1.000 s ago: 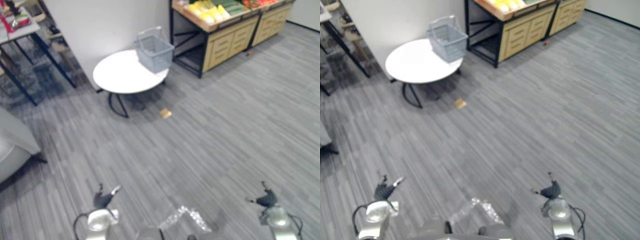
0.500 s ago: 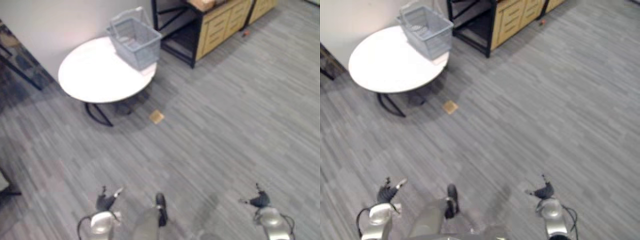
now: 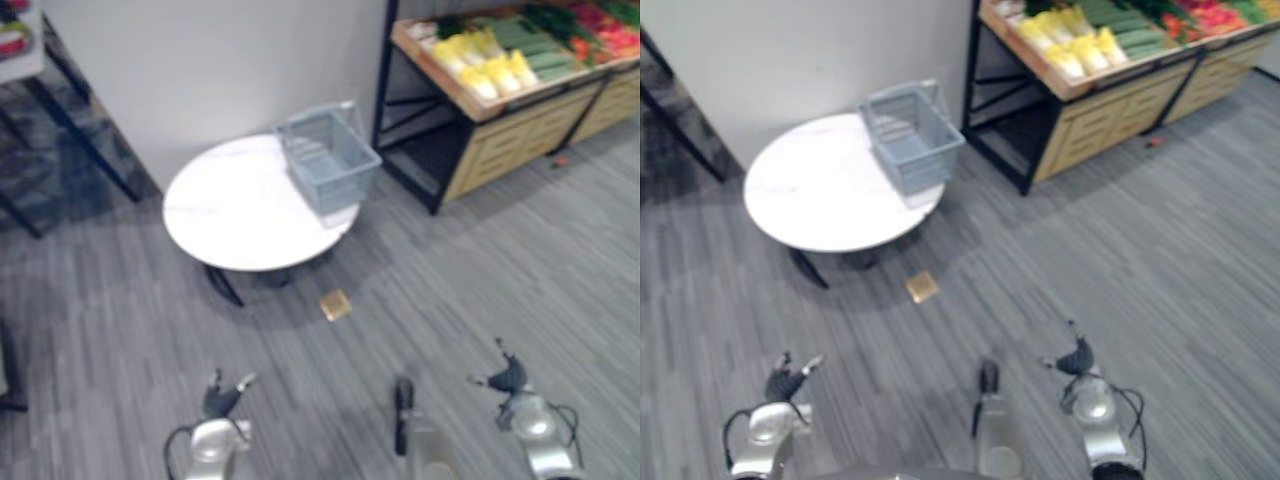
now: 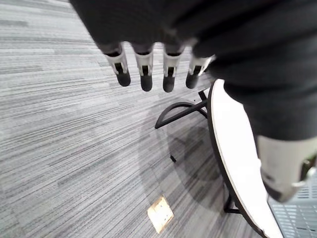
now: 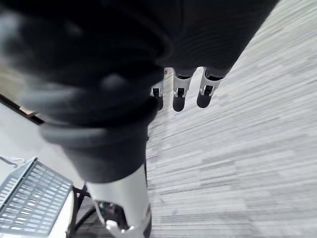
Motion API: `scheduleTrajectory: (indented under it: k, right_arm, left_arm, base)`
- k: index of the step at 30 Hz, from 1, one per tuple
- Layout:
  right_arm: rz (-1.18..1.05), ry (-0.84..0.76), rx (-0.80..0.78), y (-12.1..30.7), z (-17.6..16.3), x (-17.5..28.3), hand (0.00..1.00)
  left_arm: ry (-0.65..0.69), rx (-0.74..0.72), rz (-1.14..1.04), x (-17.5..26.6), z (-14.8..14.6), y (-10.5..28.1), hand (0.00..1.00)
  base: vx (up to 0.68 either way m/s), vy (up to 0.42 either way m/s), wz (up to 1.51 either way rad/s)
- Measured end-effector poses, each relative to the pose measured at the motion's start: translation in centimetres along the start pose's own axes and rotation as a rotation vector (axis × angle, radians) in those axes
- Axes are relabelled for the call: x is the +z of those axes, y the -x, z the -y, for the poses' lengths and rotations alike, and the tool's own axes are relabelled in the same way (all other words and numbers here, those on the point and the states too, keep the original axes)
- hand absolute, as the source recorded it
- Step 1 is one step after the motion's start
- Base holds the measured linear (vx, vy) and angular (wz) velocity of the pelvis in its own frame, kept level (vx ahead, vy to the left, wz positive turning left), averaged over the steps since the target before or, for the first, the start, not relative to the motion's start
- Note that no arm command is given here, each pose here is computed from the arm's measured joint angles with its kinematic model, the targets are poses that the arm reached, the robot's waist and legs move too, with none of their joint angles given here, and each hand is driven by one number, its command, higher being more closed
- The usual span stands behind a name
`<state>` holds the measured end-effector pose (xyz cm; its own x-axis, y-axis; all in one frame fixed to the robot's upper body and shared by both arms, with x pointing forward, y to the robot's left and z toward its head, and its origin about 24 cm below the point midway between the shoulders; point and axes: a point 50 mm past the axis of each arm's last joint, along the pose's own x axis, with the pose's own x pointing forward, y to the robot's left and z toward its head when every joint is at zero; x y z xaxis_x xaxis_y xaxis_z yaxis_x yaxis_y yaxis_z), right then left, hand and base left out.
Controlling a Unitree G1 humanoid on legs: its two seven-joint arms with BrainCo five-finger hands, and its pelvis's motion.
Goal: Pick vegetable in the basket
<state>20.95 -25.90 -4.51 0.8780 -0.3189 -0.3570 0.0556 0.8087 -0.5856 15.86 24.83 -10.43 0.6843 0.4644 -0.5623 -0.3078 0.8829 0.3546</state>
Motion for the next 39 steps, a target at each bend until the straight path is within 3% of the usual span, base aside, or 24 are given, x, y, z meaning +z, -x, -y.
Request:
scheduleTrajectory:
  k: [9,17,20,27,32,39]
  right_arm:
    - [0.246,0.047,-0.047,-1.8,1.6,6.7,0.0]
    - [0.439,0.178,-0.147,-3.4,5.7,12.4,0.0]
    - [0.499,0.218,-0.186,-3.7,6.5,14.6,0.0]
    - [0.646,0.301,-0.152,-3.7,4.9,19.1,0.0]
    - [0.69,0.369,-0.218,-4.0,7.2,21.2,0.0]
    - [0.729,0.413,-0.236,-4.4,7.7,23.9,0.0]
  left_arm:
    - [0.012,-0.013,-0.08,-2.7,0.5,1.6,0.0]
    - [0.059,0.03,-0.078,-2.7,-0.4,1.6,0.0]
    - [0.083,-0.015,-0.103,-3.0,1.1,2.1,0.0]
    - [0.015,-0.016,-0.107,-3.2,0.2,1.7,0.0]
    - [-0.02,-0.033,-0.048,-1.3,0.1,0.5,0.0]
    - [-0.06,-0.045,-0.055,-1.8,0.3,0.8,0.0]
  base:
    - [0.44,-0.269,0.29]
    - [0.45,0.13,0.24]
    - [0.44,0.14,0.4]
    - [0.36,-0.033,0.48]
    - [0.21,-0.265,0.74]
    - [0.16,-0.287,0.22]
